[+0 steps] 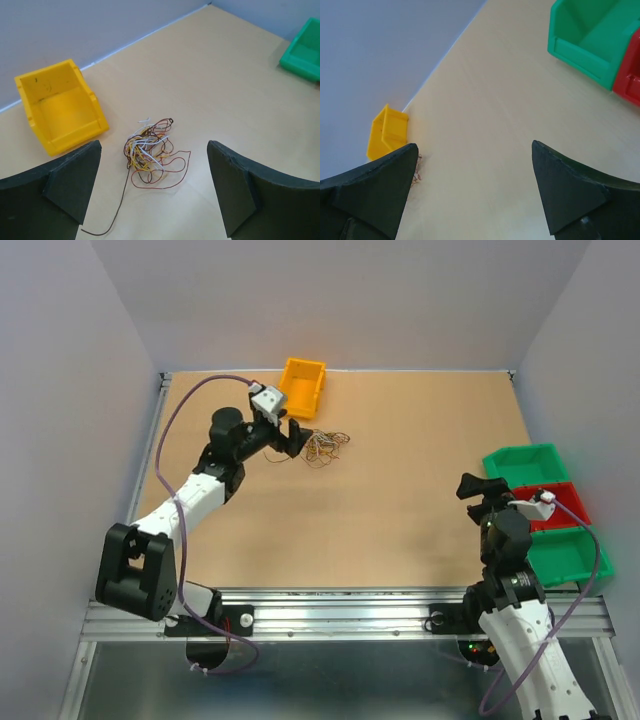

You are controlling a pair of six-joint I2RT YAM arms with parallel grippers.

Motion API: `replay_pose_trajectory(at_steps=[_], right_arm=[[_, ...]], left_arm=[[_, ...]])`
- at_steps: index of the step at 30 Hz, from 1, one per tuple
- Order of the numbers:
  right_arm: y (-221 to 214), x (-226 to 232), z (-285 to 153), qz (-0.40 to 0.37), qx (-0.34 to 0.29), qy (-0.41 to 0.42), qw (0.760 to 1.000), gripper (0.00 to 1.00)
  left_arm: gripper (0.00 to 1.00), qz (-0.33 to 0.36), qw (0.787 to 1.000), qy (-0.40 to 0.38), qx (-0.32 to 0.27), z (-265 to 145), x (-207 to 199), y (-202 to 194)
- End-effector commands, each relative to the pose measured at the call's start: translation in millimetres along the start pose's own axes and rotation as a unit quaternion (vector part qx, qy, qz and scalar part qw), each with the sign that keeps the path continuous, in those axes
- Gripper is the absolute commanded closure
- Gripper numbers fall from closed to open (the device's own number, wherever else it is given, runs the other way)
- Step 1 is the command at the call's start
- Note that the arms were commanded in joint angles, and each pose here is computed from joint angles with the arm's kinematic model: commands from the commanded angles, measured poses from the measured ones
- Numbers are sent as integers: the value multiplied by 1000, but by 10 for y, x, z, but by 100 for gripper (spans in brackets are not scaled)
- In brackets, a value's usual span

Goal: Untangle the cables

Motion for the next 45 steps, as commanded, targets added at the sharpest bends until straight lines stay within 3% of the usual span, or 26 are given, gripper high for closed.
replay_pose_trajectory(at_steps=[1,13,24,29,31,34,35,40,42,45], right_arm=[[47,137,8,-6,4,25,1000,0],[-12,146,62,-39,34,25,998,0],[13,170,-12,-46,36,58,997,0],[11,182,-19,-46,41,63,996,0],[3,176,-18,-48,43,64,996,0],[-16,177,-13,-60,52,73,994,0],[-62,181,-16,-69,77,86,991,0],[-277,297,4,-102,177,205,957,0],[-443,266,18,-110,249,237,933,3],[-545,345,32,-101,294,303,901,3]], left_arm=[[1,64,992,67,80,251,-34,-169],[5,82,952,121,268,1100,-111,-898],[14,70,934,121,329,1239,-122,-1076],[32,54,924,98,365,1267,-154,-1143],[46,54,922,94,373,1257,-170,-1178],[78,49,920,85,380,1252,-186,-1194],[100,47,923,79,373,1230,-198,-1145],[100,43,956,15,289,1090,-301,-753],[100,43,960,-16,275,1009,-388,-730],[100,45,966,-56,250,941,-475,-633]])
Point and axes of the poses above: each gripper's point midway between its finger pads, its own z axis out along the fingers, its own x axis along the line the jaws close on, y = z × x, the point moved 10 cm from there along -z, back along the fingers, and after that the axes turned 13 degrees about z, right-handed, at the moved point
